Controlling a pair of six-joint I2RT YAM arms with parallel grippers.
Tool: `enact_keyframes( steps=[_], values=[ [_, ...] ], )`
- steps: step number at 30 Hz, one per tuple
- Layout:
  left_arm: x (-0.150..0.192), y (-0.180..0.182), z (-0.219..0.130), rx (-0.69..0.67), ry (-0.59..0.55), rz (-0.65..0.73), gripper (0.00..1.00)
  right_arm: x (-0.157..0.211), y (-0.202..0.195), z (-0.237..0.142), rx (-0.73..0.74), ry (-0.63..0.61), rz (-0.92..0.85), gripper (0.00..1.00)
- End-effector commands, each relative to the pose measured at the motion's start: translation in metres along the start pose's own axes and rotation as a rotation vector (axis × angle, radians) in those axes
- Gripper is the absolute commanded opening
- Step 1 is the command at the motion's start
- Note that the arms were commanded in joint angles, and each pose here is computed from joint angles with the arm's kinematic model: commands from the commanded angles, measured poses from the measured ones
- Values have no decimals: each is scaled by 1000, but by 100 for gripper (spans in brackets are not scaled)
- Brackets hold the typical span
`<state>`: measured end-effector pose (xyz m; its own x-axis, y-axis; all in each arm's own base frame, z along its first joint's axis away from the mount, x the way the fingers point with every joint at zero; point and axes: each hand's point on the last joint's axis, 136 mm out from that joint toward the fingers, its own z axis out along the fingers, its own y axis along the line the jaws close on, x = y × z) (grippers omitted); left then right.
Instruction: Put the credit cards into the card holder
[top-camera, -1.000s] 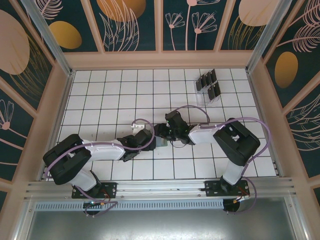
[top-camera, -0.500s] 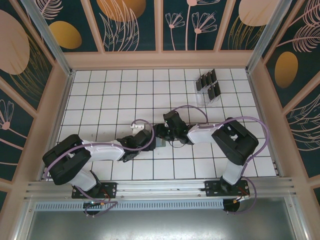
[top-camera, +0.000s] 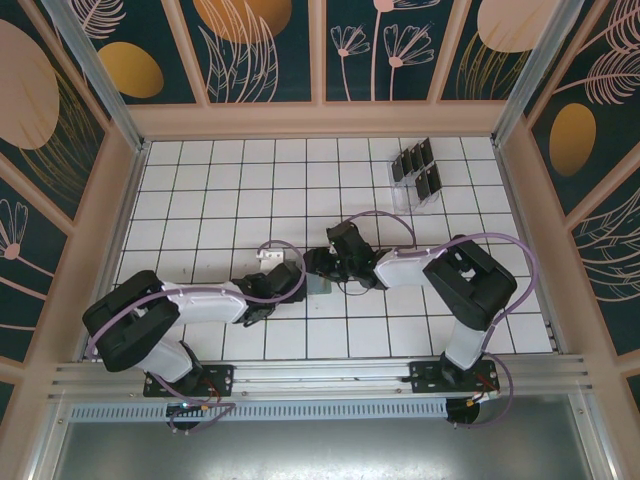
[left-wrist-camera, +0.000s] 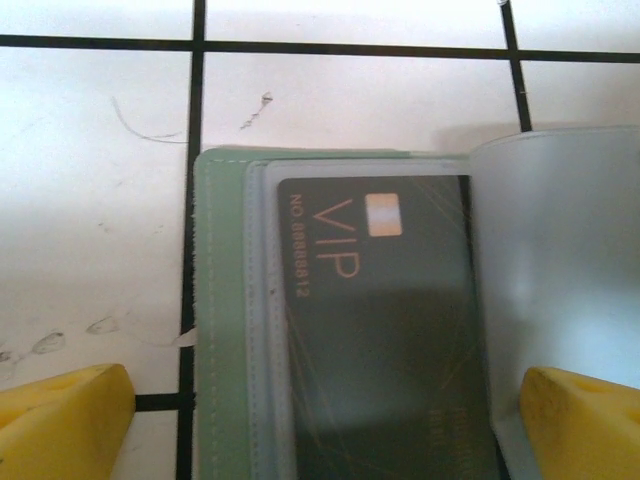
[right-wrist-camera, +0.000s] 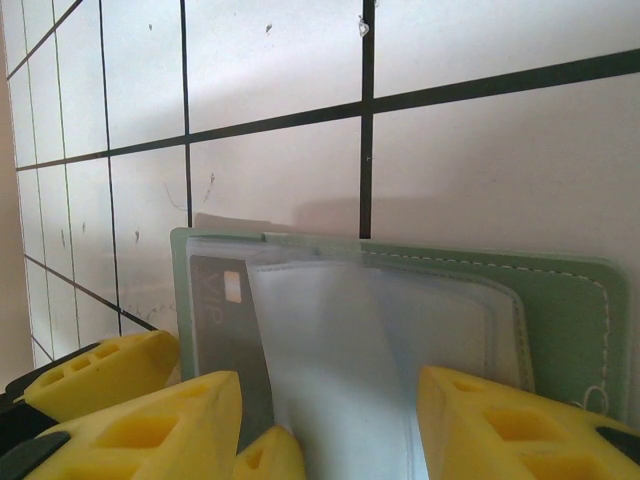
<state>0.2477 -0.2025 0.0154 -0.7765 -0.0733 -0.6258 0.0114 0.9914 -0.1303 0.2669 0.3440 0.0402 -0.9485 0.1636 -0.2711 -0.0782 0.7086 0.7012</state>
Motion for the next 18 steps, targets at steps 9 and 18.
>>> enact_keyframes(
  steps=[9, 18],
  values=[
    [21, 30, 0, -93, 52, 27, 99, 1, 3, -6, -8, -3, -5, 50],
    [24, 31, 1, -87, 56, 25, 98, 0, 16, -1, -42, 19, -28, 50]
  ],
)
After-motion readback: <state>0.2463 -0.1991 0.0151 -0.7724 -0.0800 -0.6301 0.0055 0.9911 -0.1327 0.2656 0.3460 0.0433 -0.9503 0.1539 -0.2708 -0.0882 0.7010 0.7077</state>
